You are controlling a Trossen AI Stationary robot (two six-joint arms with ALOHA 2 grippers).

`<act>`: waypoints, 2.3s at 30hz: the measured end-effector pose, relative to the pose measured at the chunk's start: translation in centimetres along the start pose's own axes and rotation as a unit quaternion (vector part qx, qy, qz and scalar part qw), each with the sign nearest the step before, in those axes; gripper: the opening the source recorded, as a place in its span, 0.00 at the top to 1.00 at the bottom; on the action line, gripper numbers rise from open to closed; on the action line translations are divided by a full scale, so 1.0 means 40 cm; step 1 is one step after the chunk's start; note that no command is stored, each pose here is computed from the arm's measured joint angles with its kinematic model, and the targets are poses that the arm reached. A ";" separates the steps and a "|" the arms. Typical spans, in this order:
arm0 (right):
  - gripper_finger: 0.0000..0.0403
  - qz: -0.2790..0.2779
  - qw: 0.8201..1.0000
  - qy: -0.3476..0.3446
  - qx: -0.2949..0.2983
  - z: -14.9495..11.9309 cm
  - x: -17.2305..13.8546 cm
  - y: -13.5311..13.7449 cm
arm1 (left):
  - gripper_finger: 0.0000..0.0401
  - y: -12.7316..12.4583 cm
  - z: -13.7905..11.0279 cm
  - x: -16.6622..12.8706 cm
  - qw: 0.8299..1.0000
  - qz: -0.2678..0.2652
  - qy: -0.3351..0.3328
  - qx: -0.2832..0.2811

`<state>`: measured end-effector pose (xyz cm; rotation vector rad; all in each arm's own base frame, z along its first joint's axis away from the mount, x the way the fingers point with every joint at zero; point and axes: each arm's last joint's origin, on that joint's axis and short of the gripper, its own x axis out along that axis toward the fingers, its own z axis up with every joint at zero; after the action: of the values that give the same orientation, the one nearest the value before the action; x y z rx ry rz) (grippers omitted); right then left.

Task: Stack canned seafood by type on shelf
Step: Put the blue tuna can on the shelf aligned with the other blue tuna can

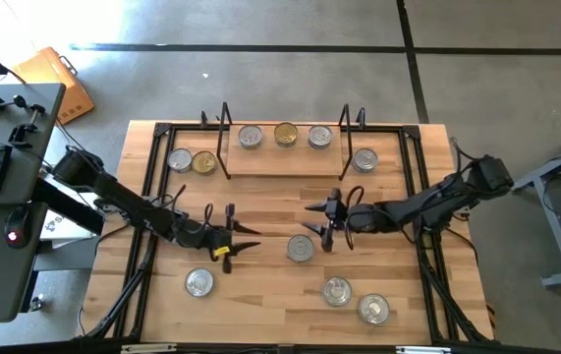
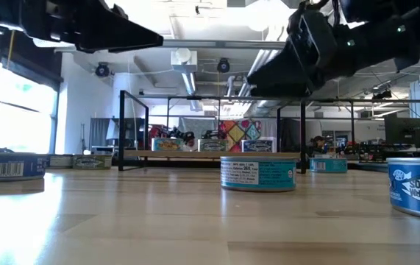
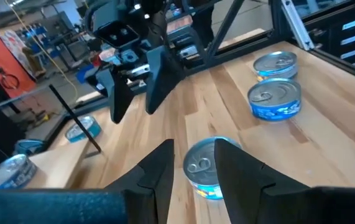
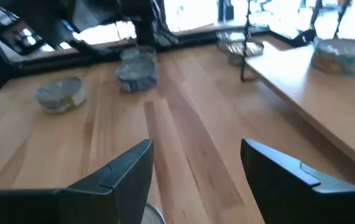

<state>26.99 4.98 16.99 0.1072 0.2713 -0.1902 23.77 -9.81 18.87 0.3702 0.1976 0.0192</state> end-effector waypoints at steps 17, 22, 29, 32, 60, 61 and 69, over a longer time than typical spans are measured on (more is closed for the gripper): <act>0.41 0.107 0.984 -0.127 -0.058 0.010 0.033 0.034 | 0.74 0.010 0.043 -0.046 0.997 0.062 0.011 0.035; 0.41 0.098 0.987 -0.122 -0.044 0.010 0.039 0.020 | 0.74 0.033 0.040 -0.059 0.980 0.075 0.170 0.064; 0.41 0.093 0.988 -0.119 -0.035 0.010 0.042 0.012 | 0.74 0.062 0.074 -0.098 0.927 0.031 0.368 -0.070; 0.41 0.073 0.992 -0.086 -0.053 0.005 0.037 0.007 | 0.74 0.063 0.067 -0.125 0.895 0.034 0.427 -0.125; 0.41 -0.073 0.994 0.079 -0.010 0.002 -0.054 -0.034 | 0.89 -0.017 -0.130 -0.136 0.885 0.063 0.369 -0.275; 0.41 -0.074 0.994 0.078 -0.009 0.002 -0.052 -0.035 | 0.90 -0.015 -0.119 -0.120 0.899 0.046 0.338 -0.273; 0.41 -0.079 0.994 0.076 0.001 0.002 -0.048 -0.041 | 0.93 -0.014 -0.065 -0.077 0.960 -0.053 0.226 -0.159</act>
<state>24.86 3.72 17.46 0.1024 0.4328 -0.3408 20.23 -9.57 16.90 0.0275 0.6594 0.0287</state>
